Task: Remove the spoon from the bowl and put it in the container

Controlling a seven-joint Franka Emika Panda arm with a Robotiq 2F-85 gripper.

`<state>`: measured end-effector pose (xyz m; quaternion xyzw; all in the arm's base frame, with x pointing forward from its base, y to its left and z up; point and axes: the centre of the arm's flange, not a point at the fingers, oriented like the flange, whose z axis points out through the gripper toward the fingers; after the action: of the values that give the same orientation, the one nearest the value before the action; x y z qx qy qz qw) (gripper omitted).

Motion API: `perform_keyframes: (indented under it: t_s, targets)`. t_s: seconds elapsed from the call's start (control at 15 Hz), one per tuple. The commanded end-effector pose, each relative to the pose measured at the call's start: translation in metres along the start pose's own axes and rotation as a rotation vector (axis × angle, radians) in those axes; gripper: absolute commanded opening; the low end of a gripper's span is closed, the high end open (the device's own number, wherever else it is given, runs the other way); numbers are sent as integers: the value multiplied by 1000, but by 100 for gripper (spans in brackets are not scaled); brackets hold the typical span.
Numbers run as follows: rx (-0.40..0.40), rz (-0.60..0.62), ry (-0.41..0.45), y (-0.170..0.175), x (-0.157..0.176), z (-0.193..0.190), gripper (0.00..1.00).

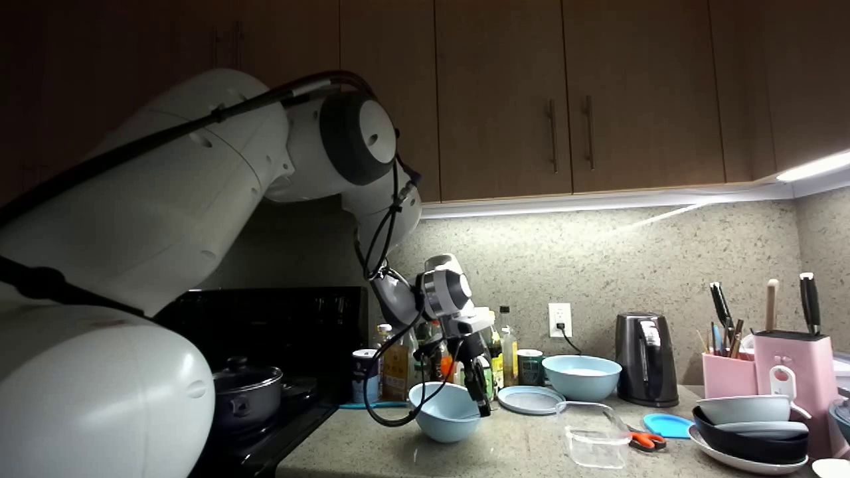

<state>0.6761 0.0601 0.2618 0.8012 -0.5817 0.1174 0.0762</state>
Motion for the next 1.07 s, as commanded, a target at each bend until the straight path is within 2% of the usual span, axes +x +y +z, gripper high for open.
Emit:
perform_keyframes:
  t_s: [0.0, 0.27, 0.73, 0.8, 0.87, 0.93, 1.0]
  targets:
    - [54, -26, 97, 10, -14, -20, 3]
    - [108, -43, 189, 9, -32, -37, 4]
    - [129, -44, 231, 13, -41, -45, 6]
    - [121, -43, 232, 14, -41, -44, 31]
    - [110, -33, 235, 14, -40, -42, 31]
    - [95, -30, 231, 14, -40, -41, 36]
    - [102, -52, 220, -2, -39, -37, 17]
